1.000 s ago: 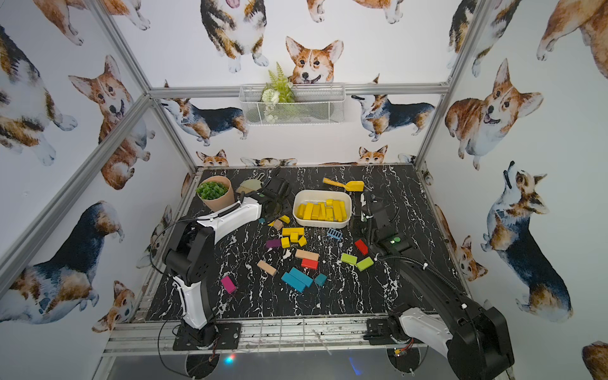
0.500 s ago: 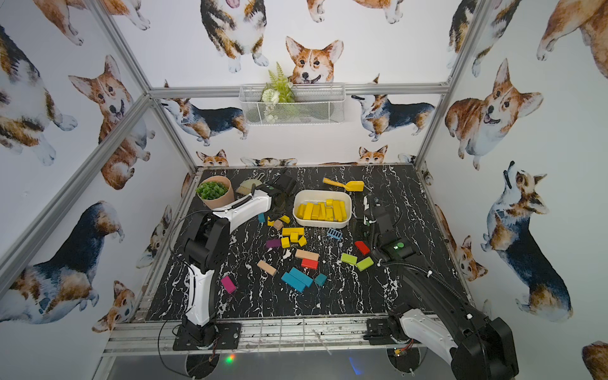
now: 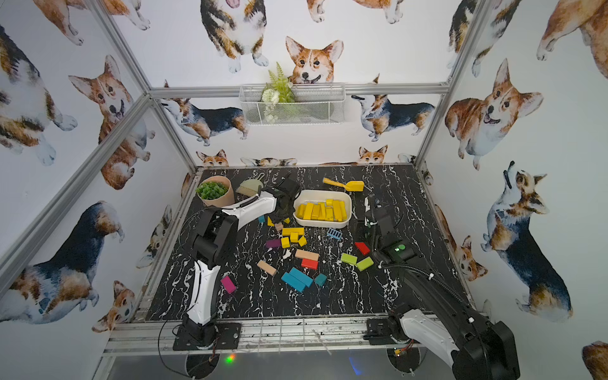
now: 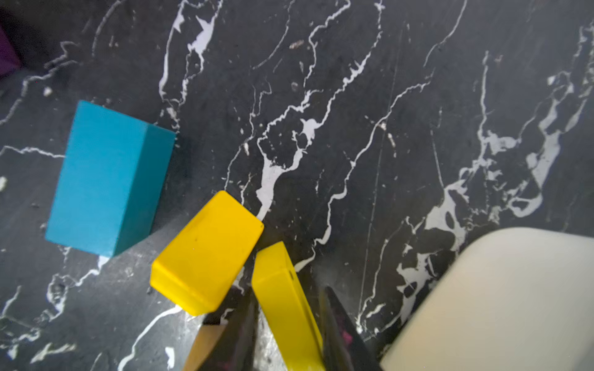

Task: Pick out the yellow building blocks
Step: Pick up the building block from the center of the board, then place the building block in the storage box.

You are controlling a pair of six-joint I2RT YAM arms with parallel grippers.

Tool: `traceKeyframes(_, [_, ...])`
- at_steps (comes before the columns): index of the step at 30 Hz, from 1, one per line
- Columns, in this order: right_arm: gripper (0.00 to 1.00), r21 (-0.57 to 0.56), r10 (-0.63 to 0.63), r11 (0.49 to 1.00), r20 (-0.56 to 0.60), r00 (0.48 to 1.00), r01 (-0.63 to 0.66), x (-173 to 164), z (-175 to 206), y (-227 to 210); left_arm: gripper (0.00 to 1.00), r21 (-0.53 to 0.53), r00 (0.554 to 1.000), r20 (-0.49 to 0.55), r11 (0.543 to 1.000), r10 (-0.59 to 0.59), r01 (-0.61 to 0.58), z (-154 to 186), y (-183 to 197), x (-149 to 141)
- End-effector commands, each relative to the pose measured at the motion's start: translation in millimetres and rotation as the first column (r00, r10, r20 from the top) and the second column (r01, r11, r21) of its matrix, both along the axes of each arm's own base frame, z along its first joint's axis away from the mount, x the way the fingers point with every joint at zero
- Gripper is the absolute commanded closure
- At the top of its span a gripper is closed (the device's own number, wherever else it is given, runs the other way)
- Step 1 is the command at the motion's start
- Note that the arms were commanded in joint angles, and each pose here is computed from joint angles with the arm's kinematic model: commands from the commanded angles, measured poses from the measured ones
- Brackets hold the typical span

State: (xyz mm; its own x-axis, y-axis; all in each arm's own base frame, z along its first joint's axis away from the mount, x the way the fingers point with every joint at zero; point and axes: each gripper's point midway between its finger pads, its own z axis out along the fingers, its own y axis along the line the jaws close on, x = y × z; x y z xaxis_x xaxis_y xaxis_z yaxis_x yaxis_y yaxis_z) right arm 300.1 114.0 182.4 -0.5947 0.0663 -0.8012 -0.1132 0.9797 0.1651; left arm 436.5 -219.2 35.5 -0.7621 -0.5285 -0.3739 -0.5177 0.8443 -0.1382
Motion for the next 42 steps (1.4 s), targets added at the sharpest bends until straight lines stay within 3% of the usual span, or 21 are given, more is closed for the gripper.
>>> traceKeyframes(1, [0.48, -0.005, -0.009, 1.000, -0.001, 1.000, 0.009, 0.3, -0.3, -1.9, 0.69, 0.030, 1.000, 0.004, 1.000, 0.003, -0.003, 1.4, 3.5, 0.8])
traceKeyframes(13, [0.48, -0.005, -0.006, 1.000, -0.001, 1.000, 0.006, 0.4, 2.2, -1.1, 0.89, 0.049, 0.999, 0.040, 0.998, -0.034, 0.032, 15.0, 4.7, 6.7])
traceKeyframes(21, [0.48, -0.001, -0.001, 1.000, -0.003, 1.000, 0.001, 0.7, 1.5, 0.2, 1.00, 0.084, 0.974, 0.193, 0.991, -0.122, 0.107, 74.1, 9.0, 9.3])
traceKeyframes(26, [0.48, 0.000, 0.009, 1.000, -0.017, 1.000, -0.009, 2.8, -3.5, 3.6, 1.00, 0.075, 0.928, 0.275, 0.968, -0.251, 0.240, 107.8, -0.6, 6.4])
traceKeyframes(29, [0.48, 0.007, 0.015, 1.000, -0.027, 1.000, -0.015, 4.8, -5.9, 6.8, 1.00, 0.065, 0.867, 0.317, 0.920, -0.385, 0.385, 117.1, -21.6, 4.5])
traceKeyframes(38, [0.48, 0.005, 0.021, 1.000, -0.038, 0.999, -0.021, 6.4, -5.9, 8.6, 1.00, -0.013, 0.773, 0.387, 0.835, -0.503, 0.550, 116.6, -67.0, 11.2])
traceKeyframes(42, [0.48, 0.002, 0.019, 1.000, -0.039, 0.999, -0.019, 4.8, -6.6, 7.2, 1.00, -0.008, 0.741, 0.370, 0.795, -0.561, 0.606, 107.7, -84.9, 16.7])
